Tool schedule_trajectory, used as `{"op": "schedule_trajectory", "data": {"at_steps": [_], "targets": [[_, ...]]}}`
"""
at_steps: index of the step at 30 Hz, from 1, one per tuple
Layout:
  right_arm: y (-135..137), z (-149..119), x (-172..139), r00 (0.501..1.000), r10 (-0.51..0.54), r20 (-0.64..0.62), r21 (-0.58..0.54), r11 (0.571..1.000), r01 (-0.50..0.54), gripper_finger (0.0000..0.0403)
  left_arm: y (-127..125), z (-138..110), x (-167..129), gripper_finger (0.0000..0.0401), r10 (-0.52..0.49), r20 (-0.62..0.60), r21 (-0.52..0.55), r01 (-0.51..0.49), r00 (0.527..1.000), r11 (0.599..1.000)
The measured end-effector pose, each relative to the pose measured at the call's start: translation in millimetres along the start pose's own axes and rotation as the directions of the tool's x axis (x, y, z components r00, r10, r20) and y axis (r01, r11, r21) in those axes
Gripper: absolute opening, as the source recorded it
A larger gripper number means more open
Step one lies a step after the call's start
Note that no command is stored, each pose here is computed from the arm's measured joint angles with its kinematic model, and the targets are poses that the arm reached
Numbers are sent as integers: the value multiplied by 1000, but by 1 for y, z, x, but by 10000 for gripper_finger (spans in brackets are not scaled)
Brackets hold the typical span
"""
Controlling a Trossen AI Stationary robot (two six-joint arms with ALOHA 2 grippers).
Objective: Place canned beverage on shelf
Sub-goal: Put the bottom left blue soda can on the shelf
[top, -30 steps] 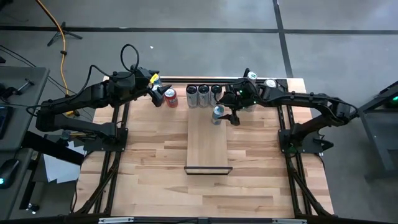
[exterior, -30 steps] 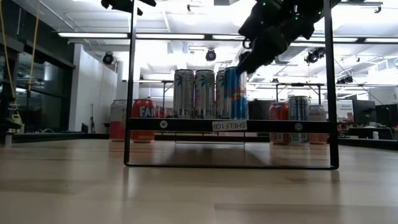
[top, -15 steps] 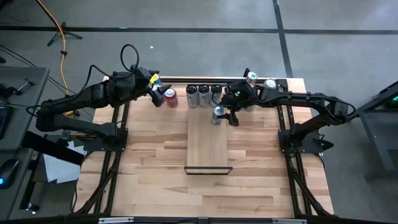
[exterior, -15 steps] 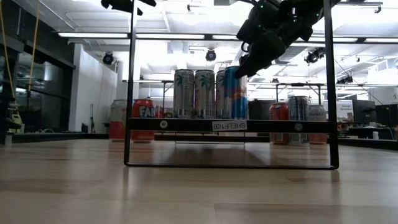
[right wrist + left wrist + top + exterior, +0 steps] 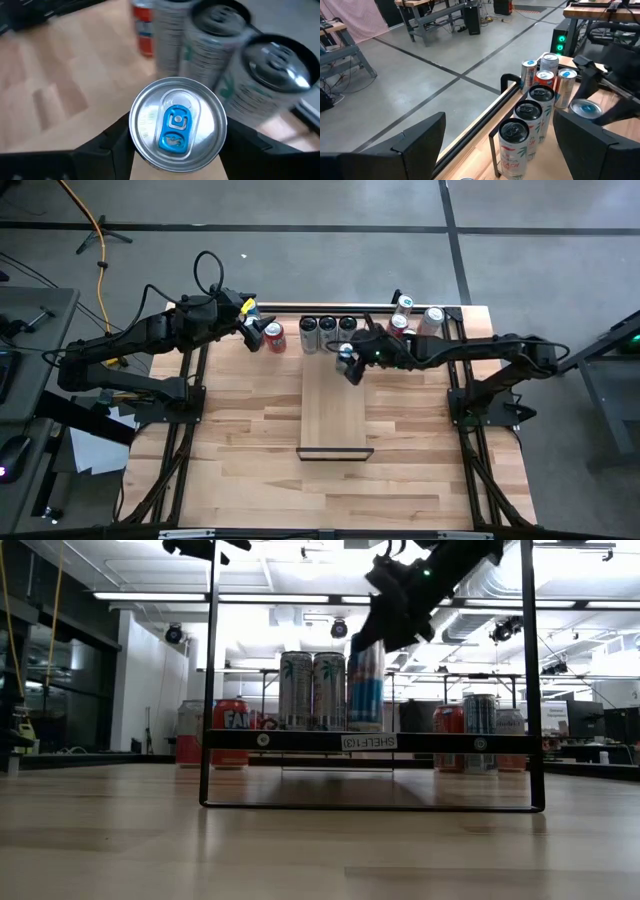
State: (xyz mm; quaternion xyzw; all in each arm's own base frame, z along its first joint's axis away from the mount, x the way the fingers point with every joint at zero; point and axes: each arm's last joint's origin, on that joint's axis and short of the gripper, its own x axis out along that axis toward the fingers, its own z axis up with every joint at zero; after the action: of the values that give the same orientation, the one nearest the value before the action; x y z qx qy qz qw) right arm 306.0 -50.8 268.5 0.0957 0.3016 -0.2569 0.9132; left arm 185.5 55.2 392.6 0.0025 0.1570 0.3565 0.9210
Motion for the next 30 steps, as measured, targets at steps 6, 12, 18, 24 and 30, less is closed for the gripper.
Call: {"op": "schedule_trajectory", "data": {"at_steps": [6,12,18,24,30], "targets": [[18,3,14,986,-162,-45,92,982,165,215,0,0,0,326,0,0,0,0,1000,1000],[32,1,31,971,-217,-97,153,961,230,215,0,0,0,326,0,0,1,0,1000,1000],[38,4,38,971,-224,-87,153,960,235,215,0,0,0,326,1,0,1,-1,1000,1000],[38,4,38,973,-212,-93,152,963,224,257,0,0,0,326,0,0,1,0,1000,1000],[38,4,39,978,-175,-116,58,981,182,371,0,0,0,326,0,0,1,0,1000,1000]]}}
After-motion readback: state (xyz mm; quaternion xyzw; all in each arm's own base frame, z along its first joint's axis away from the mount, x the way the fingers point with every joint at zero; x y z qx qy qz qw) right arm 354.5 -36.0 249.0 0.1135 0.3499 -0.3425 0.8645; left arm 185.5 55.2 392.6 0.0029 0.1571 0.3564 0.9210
